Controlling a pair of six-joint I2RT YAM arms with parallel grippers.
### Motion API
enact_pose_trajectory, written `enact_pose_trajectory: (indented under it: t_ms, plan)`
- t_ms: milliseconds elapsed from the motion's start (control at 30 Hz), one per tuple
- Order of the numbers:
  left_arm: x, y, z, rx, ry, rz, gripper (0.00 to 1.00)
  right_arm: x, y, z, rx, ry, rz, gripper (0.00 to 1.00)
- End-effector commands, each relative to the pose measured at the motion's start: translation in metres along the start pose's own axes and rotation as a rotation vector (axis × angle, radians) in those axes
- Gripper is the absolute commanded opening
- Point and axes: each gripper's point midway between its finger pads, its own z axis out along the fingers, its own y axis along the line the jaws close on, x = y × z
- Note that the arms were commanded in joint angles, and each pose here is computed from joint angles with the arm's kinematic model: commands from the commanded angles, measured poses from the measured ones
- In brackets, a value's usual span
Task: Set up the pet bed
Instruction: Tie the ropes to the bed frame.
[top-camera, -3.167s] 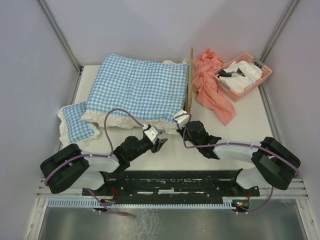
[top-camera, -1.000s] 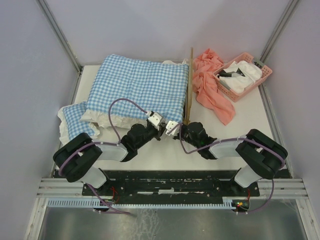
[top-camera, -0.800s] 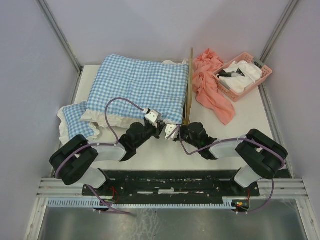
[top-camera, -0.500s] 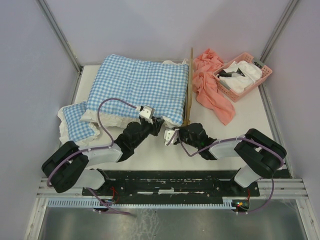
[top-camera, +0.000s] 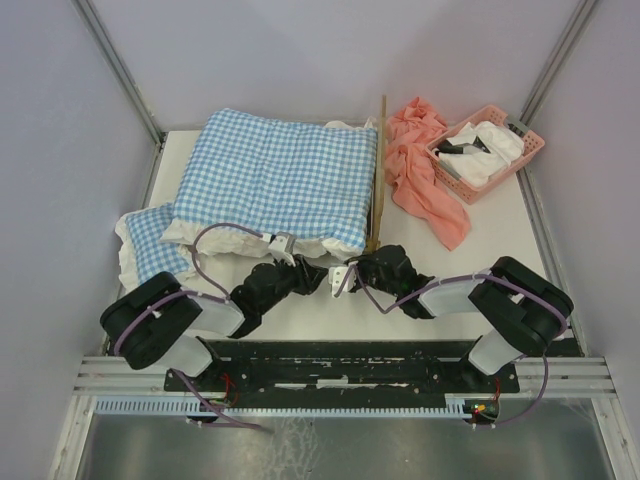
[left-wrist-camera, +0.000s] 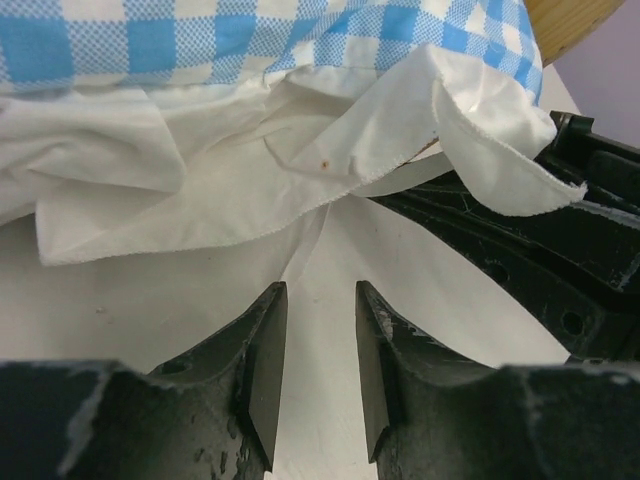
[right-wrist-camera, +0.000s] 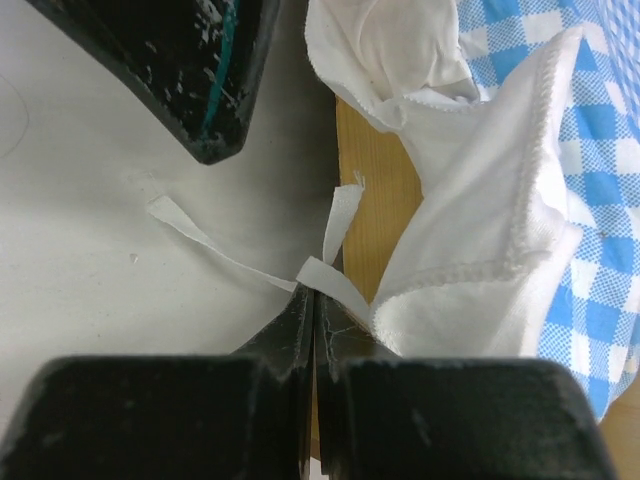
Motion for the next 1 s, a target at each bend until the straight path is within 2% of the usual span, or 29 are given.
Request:
enact_pose_trajectory:
  t_ms: [0, 133, 233, 500, 667, 967]
  plan:
    - [-0.042, -0.027, 0.01, 0.103, -0.183, -0.155, 0.43, -0.011, -0.016, 0.004, 0.023, -0.039, -0.027, 0.02]
    - [-0.047, -0.025, 0.02, 0.087, -0.215, -0.234, 0.51, -0.013, -0.017, 0.004, 0.021, -0.048, -0.03, 0.02]
    - [-0.048, -0.023, 0.027, 0.073, -0.224, -0.263, 0.54, -0.014, -0.017, 0.003, 0.019, -0.05, -0.034, 0.02]
    - [-0.046, -0.01, 0.039, 0.016, -0.255, -0.309, 0.54, -0.015, -0.019, 0.001, 0.023, -0.056, -0.044, 0.02]
    - [-0.052, -0.015, 0.045, 0.042, -0.285, -0.346, 0.54, -0.015, -0.017, 0.003, 0.01, -0.054, -0.046, 0.02]
    - [-0.04, -0.015, 0.052, 0.06, -0.253, -0.402, 0.52, -0.014, -0.017, 0.004, 0.009, -0.051, -0.046, 0.02]
